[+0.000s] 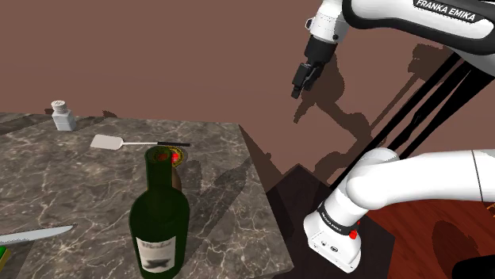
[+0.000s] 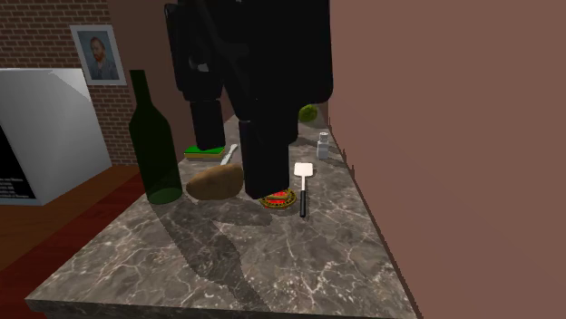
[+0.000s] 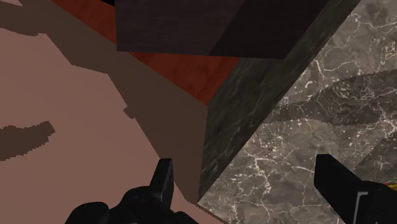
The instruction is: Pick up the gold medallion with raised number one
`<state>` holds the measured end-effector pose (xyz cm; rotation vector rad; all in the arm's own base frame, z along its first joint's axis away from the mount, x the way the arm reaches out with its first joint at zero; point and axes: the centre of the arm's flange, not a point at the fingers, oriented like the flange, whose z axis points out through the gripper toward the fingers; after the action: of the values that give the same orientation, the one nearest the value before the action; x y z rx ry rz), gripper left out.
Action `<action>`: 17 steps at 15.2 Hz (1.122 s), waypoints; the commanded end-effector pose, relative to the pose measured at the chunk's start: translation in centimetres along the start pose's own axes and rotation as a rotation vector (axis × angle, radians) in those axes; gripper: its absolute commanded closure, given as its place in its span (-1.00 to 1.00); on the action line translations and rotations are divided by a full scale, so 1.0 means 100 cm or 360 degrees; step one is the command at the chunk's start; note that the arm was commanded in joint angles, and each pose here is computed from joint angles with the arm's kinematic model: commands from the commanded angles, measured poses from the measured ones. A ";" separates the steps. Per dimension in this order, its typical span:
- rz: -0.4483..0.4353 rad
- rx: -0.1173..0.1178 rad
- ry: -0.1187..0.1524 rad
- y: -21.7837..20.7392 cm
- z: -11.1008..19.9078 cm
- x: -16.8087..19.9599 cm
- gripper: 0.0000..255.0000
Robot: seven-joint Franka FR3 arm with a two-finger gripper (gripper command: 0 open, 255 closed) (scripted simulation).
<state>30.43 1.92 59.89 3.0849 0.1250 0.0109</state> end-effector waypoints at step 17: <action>0.0069 0.0034 0.0033 -0.144 0.105 0.106 -1.00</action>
<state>39.33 15.61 49.14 3.1061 0.0647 0.0396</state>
